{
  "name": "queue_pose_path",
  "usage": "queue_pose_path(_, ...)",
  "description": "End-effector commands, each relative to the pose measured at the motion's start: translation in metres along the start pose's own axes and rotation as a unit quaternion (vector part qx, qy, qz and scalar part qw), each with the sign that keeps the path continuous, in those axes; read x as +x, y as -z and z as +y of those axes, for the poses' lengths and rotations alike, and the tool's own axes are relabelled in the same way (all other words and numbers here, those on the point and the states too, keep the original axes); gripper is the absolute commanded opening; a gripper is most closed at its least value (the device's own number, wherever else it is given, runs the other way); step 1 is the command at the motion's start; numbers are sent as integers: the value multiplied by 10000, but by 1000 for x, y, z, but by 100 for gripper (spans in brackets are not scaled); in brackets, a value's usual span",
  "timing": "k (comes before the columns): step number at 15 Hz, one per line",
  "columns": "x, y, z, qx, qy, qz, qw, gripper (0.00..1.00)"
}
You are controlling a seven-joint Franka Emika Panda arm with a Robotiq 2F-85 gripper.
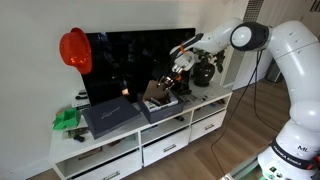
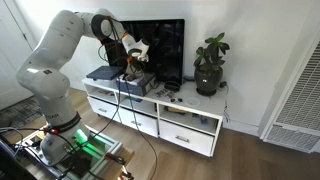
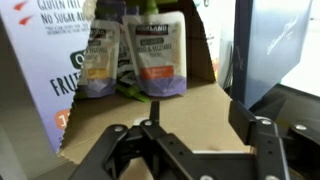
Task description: Pick up the iv drip bag near the sunglasses pouch and place it in the iv drip storage box in front of the television
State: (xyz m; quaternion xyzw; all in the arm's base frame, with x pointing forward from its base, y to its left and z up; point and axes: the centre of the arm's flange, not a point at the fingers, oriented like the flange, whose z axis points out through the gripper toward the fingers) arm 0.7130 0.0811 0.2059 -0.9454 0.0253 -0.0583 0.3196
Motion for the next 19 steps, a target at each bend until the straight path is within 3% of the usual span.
queue_pose_path(1, -45, 32, -32, -355, 613, -717, 9949, 99)
queue_pose_path(5, -75, 53, -83, -1029, 1382, -1119, 9787, 100)
queue_pose_path(10, -111, 76, -127, -1973, 2432, -1284, 9410, 100)
queue_pose_path(12, -127, 84, -138, -2096, 2730, -1323, 9295, 100)
queue_pose_path(14, -142, 89, -143, -1916, 3139, -1567, 9166, 100)
queue_pose_path(15, -112, 76, -141, -1915, 2808, -1434, 9295, 100)
queue_pose_path(19, -129, 80, -146, -1902, 3041, -1534, 9208, 100)
